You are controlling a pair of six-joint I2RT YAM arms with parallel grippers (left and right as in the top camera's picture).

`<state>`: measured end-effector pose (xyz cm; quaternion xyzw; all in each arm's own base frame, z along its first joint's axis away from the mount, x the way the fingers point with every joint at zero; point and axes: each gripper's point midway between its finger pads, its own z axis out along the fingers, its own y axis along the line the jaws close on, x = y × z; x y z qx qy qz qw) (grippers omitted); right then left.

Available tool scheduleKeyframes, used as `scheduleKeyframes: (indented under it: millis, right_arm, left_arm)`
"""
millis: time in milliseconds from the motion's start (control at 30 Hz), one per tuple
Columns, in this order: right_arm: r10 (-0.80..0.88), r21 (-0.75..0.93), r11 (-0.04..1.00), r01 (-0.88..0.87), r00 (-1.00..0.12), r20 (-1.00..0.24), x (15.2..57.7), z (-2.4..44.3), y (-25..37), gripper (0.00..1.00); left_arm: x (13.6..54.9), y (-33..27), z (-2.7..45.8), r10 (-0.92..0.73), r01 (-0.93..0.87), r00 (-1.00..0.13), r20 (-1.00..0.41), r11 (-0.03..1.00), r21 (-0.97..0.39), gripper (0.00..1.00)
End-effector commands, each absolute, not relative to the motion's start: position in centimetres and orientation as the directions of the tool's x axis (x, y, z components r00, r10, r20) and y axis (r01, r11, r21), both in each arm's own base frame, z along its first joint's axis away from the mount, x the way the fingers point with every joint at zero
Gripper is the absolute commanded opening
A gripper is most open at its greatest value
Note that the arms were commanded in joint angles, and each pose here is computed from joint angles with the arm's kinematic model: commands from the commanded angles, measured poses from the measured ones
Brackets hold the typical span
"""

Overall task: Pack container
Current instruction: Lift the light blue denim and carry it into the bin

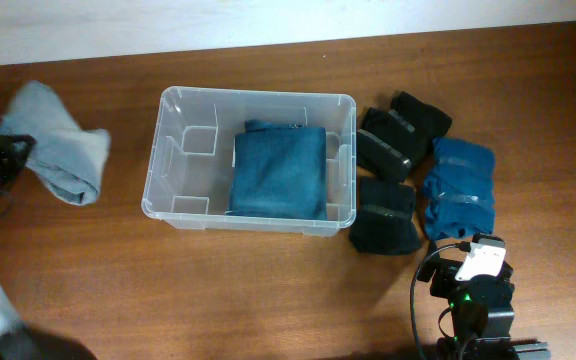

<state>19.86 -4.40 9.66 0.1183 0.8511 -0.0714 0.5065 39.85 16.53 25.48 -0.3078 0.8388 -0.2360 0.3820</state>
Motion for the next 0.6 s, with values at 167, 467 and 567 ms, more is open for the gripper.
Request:
scheduleKeyframes:
  millis: [167,467,567]
  right_arm:
    - [0.143,0.008,0.957,0.289,-0.449,-0.882,19.9,9.6,-4.6,0.98]
    - [0.143,0.008,0.957,0.289,-0.449,-0.882,19.9,9.6,-4.6,0.98]
    - [0.143,0.008,0.957,0.289,-0.449,-0.882,19.9,9.6,-4.6,0.98]
  left_arm:
    - [33.7,11.0,36.7,-0.691,-0.215,-0.396,-0.605,0.71,-0.671,0.0]
    - [29.9,4.1,40.3,-0.619,-0.062,-0.432,-0.656,0.746,-0.663,0.0]
    - [30.0,2.0,39.6,-0.592,-0.048,-0.484,-0.645,0.754,-0.656,0.0]
